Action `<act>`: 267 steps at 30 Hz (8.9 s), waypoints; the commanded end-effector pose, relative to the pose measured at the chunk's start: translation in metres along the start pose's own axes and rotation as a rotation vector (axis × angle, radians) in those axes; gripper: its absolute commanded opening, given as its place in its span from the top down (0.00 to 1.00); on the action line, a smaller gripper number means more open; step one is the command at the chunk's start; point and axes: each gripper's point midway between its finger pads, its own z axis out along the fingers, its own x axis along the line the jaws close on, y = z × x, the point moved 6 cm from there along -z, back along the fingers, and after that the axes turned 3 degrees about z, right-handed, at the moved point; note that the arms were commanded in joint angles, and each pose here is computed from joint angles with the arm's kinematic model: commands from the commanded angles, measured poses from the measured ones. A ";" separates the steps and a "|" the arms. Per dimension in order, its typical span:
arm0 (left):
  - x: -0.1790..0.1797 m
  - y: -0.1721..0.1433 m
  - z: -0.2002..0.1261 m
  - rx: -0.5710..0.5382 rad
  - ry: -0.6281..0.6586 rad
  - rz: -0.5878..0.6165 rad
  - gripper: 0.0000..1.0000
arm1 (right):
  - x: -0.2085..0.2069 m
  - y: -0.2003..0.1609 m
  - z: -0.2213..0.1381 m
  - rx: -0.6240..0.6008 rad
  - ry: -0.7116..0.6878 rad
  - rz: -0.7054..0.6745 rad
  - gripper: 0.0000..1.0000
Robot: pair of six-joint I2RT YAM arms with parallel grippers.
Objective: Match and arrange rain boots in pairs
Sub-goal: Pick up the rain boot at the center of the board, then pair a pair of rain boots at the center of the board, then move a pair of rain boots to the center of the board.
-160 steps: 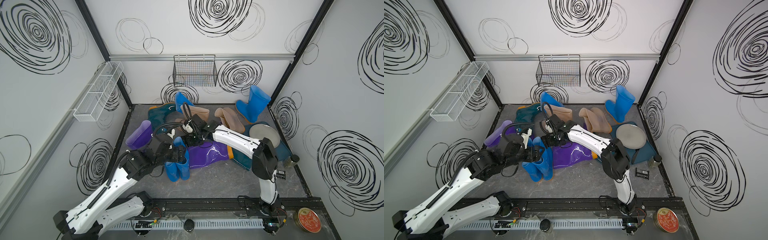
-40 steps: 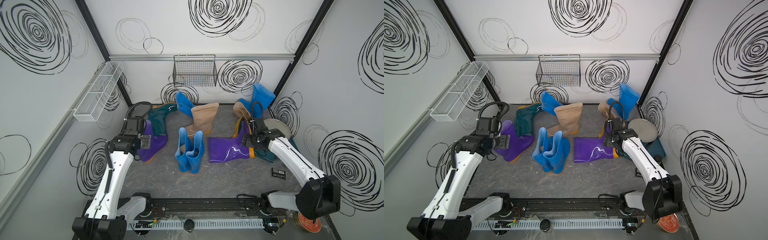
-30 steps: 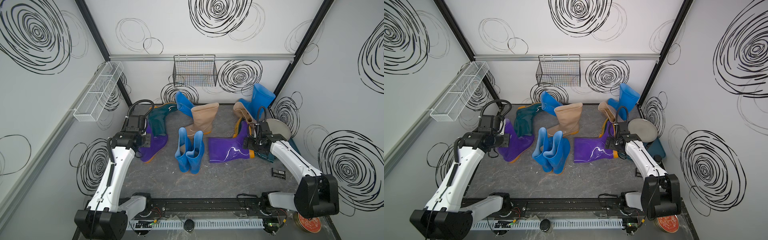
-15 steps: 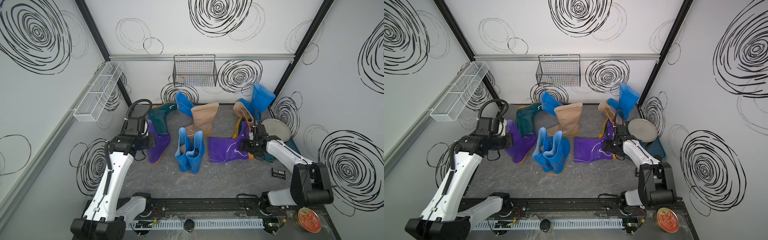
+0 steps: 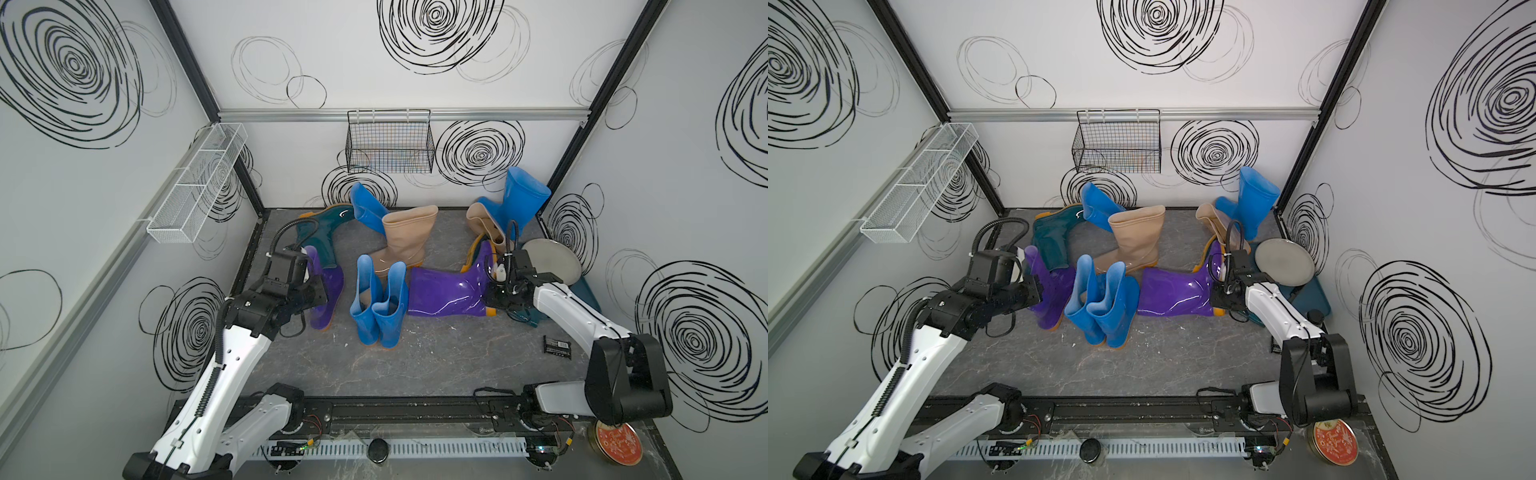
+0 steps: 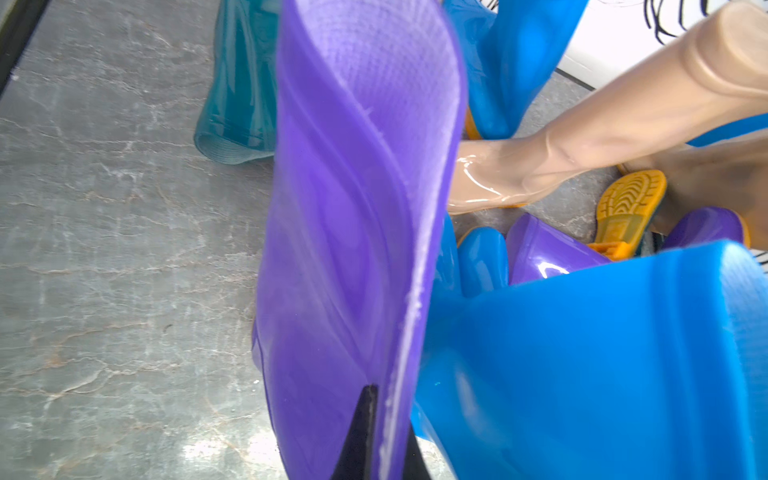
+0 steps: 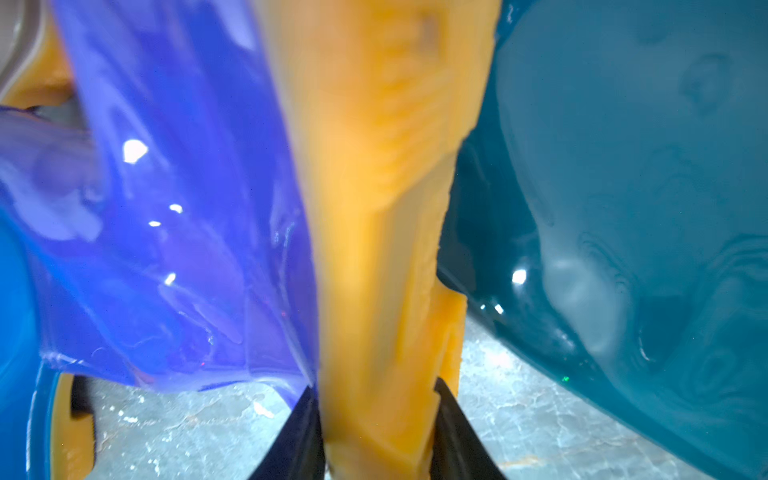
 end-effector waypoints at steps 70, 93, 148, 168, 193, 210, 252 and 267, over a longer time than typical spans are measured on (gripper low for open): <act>-0.197 0.118 -0.044 -0.386 -0.926 0.396 0.00 | 0.126 0.115 -0.227 -0.710 0.961 -0.199 0.82; -0.167 0.176 -0.174 -0.752 -0.517 0.397 1.00 | 0.253 0.140 -0.197 -0.511 1.157 -0.399 0.61; 0.092 0.096 -0.078 -0.486 0.417 -0.148 1.00 | 0.268 0.074 -0.128 -0.190 1.089 -0.447 0.13; 0.070 0.021 -0.062 -0.360 0.248 -0.231 1.00 | 0.253 0.062 -0.129 -0.233 0.901 -0.486 0.13; 0.043 -0.005 -0.054 -0.280 0.148 -0.173 1.00 | 0.256 0.049 -0.121 -0.207 0.846 -0.516 0.12; 0.032 0.026 -0.058 -0.357 0.100 0.009 0.26 | 0.298 0.000 -0.112 -0.066 0.609 -0.496 0.00; -0.024 0.019 -0.045 -0.213 -0.183 0.201 1.00 | 0.253 0.004 -0.124 -0.021 0.488 -0.660 1.00; -0.100 0.008 -0.053 -0.224 -0.292 0.224 1.00 | 0.194 0.003 -0.122 -0.006 0.545 -0.682 0.95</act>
